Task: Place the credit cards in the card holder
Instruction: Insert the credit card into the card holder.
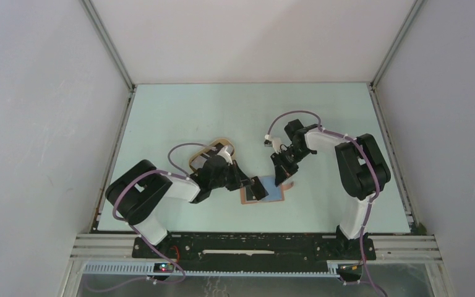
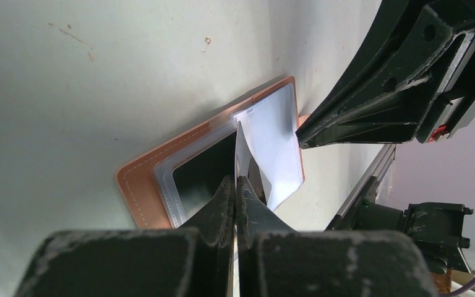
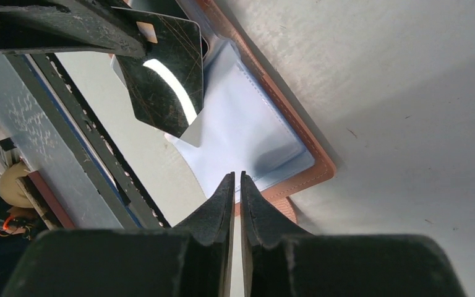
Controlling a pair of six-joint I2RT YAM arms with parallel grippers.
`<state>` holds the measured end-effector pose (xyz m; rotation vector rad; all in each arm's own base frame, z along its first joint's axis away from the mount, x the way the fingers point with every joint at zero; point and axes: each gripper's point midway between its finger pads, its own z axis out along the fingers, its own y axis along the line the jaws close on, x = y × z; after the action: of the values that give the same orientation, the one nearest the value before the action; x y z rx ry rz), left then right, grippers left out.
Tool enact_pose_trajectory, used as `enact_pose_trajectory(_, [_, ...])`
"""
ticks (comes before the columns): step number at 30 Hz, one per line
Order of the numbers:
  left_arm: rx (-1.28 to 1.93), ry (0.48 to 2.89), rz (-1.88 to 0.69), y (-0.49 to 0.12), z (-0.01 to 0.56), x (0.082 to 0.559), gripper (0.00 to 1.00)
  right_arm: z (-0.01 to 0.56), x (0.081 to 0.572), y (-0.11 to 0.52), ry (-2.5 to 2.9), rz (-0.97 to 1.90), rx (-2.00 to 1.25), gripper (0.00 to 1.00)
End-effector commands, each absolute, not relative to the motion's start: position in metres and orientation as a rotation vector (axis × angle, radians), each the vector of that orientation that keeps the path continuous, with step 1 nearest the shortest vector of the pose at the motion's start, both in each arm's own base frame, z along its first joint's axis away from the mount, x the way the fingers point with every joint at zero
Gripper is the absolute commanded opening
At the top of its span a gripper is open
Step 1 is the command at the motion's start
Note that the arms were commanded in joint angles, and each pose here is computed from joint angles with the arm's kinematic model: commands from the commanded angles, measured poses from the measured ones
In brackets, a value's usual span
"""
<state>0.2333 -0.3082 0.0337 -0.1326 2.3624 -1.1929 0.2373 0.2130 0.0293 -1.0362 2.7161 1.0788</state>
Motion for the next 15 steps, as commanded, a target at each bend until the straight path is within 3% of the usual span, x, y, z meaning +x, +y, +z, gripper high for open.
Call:
enact_pose_trajectory(1, [-0.029,2.407,-1.146,-0.3111,0.0336,0.2311,0.0,0.0332,0.2485,0.2162,2.703,1.027,-1.037,0.14])
enact_pose_trajectory(15, [0.095,2.522,-1.065,-0.3117,0.0289,0.2267,0.0,0.0309,0.251,0.2145,2.713,0.995,-1.027,0.13])
